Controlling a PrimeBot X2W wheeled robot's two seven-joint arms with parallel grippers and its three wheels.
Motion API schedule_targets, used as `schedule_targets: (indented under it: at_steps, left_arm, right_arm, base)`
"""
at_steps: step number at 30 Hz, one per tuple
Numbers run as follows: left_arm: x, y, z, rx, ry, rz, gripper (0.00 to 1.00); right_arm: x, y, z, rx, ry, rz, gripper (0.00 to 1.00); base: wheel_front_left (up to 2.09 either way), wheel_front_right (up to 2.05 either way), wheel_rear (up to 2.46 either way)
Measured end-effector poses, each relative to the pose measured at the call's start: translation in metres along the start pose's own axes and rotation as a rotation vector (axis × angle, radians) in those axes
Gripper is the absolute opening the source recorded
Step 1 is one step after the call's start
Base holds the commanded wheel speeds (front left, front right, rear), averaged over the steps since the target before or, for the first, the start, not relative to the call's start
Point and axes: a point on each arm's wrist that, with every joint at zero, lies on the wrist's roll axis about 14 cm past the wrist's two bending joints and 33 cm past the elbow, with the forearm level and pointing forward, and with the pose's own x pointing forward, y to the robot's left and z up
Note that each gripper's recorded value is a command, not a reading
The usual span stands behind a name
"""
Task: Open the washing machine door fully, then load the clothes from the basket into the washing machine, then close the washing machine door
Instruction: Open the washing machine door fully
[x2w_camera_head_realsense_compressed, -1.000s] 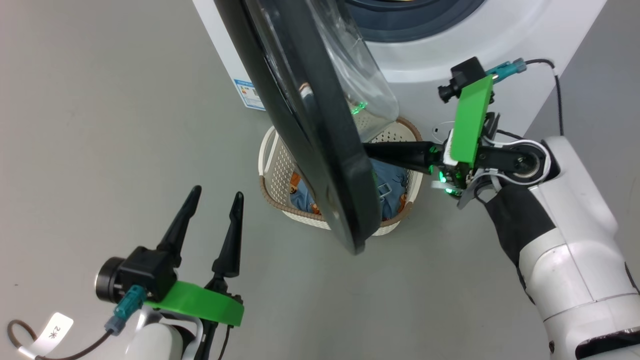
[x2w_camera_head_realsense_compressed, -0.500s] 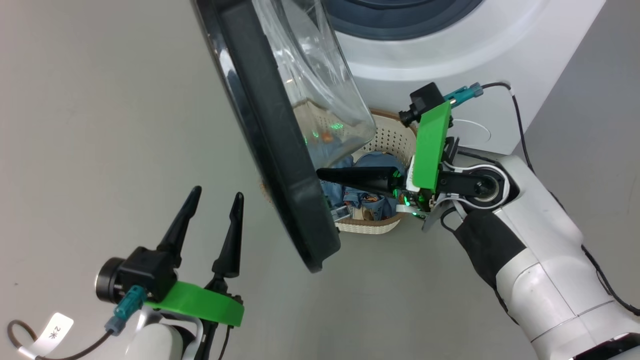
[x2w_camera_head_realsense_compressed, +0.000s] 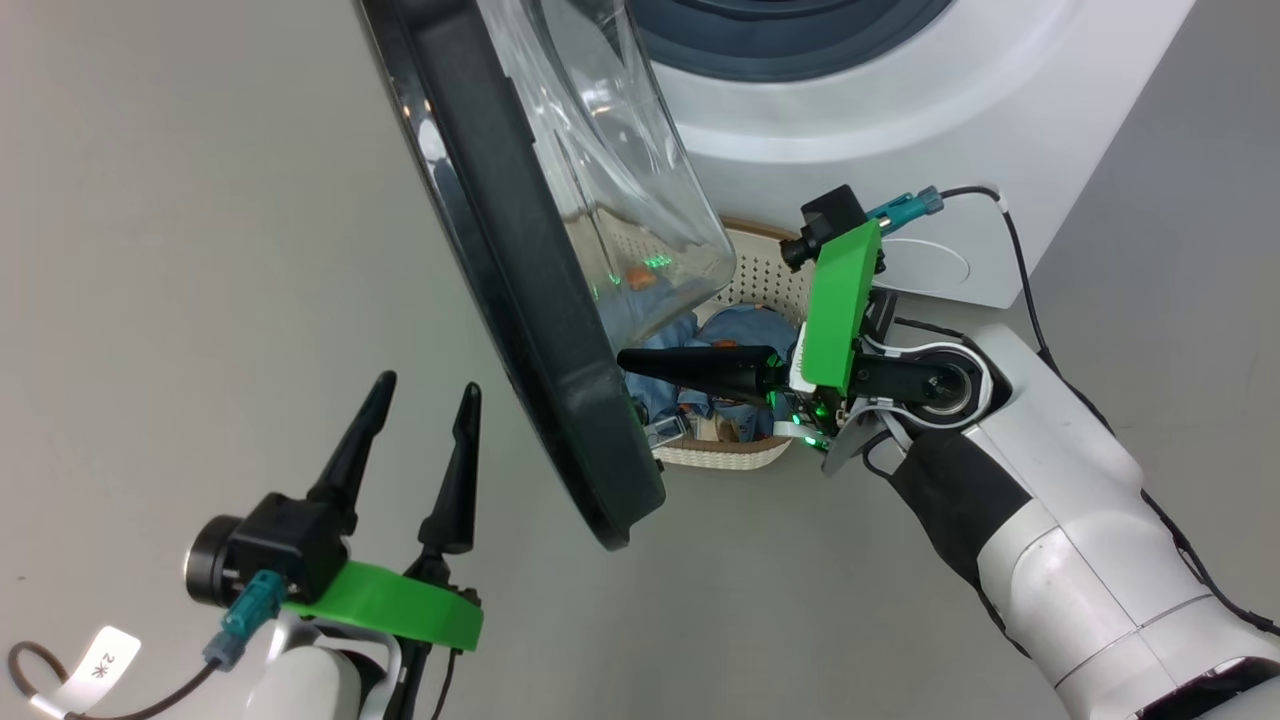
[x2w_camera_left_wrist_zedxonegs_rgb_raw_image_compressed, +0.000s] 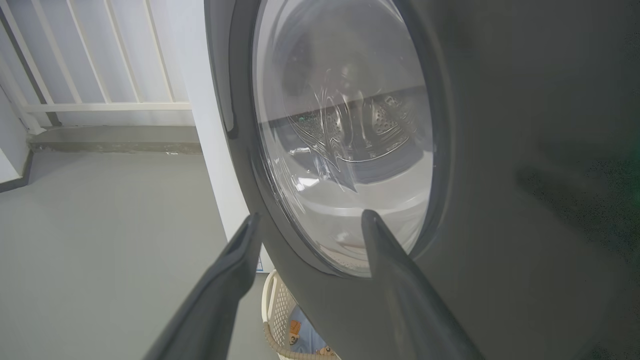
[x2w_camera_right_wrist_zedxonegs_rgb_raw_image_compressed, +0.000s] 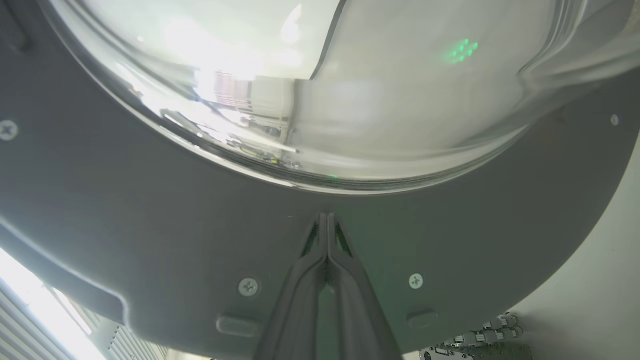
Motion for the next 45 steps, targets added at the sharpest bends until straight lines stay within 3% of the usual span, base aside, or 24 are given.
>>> schedule_targets:
  at_steps: [8, 20, 22, 23, 24, 25, 34, 45]
  left_arm:
    - [0.0, 0.002, 0.005, -0.003, -0.017, 0.006, 1.0]
    - [-0.007, 0.002, 0.009, -0.002, -0.028, -0.003, 1.0]
    - [-0.007, 0.001, 0.009, -0.005, -0.031, -0.005, 1.0]
    - [-0.006, -0.002, 0.01, -0.009, -0.034, -0.013, 1.0]
    - [-0.005, -0.004, 0.01, -0.011, -0.036, -0.021, 1.0]
    - [-0.004, -0.005, 0.011, -0.011, -0.038, -0.026, 1.0]
    - [0.001, -0.017, 0.011, -0.019, -0.045, -0.063, 1.0]
    - [0.004, -0.024, 0.011, -0.024, -0.047, -0.082, 1.0]
  right_arm:
    - [-0.011, 0.011, 0.012, -0.009, -0.078, 0.016, 0.0]
    - [-0.065, 0.019, 0.034, -0.017, -0.314, 0.04, 0.0]
    - [-0.077, 0.016, 0.036, -0.012, -0.358, 0.033, 0.31]
    - [-0.09, 0.013, 0.04, -0.019, -0.414, 0.018, 0.63]
    - [-0.097, 0.013, 0.042, -0.03, -0.438, 0.009, 0.88]
    - [-0.104, 0.013, 0.045, -0.041, -0.469, 0.004, 1.0]
    - [-0.16, 0.021, 0.061, -0.127, -0.744, -0.012, 1.0]
    - [-0.215, 0.029, 0.07, -0.35, -1.027, -0.103, 1.0]
  base:
    - [0.0, 0.0, 0.0]
    - [0.0, 0.0, 0.0]
    - [0.0, 0.0, 0.0]
    - [0.0, 0.0, 0.0]
    - [0.0, 0.0, 0.0]
    - [0.0, 0.0, 0.0]
    - [0.0, 0.0, 0.0]
    - [0.0, 0.0, 0.0]
